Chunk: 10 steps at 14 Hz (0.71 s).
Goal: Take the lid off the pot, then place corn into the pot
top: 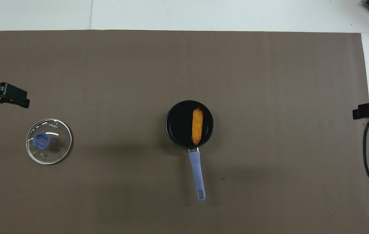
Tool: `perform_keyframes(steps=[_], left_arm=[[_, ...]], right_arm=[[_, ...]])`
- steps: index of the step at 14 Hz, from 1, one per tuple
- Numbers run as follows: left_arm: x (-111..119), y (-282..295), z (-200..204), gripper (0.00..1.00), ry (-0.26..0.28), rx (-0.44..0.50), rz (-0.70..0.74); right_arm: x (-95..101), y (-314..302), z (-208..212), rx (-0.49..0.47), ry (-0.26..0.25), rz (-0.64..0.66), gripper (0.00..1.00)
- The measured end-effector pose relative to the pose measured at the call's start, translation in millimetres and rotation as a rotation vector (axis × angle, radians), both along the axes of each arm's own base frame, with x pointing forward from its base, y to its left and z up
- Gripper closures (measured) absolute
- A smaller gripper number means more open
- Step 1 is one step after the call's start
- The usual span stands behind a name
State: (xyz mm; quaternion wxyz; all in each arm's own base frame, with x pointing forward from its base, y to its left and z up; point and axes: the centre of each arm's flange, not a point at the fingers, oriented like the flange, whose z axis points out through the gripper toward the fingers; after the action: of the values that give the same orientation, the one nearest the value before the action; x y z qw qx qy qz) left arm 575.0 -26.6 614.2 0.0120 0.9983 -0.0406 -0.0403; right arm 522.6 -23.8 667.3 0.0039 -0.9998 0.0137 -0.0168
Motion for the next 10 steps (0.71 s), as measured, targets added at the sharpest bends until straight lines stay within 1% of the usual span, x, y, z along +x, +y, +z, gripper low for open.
perform_keyframes(steps=[10], left_arm=[[-0.1,-0.3,-2.4,0.00,0.005,0.000,-0.001]], right_arm=[[0.3,0.1,0.3,-0.001,-0.002,0.002,0.00]])
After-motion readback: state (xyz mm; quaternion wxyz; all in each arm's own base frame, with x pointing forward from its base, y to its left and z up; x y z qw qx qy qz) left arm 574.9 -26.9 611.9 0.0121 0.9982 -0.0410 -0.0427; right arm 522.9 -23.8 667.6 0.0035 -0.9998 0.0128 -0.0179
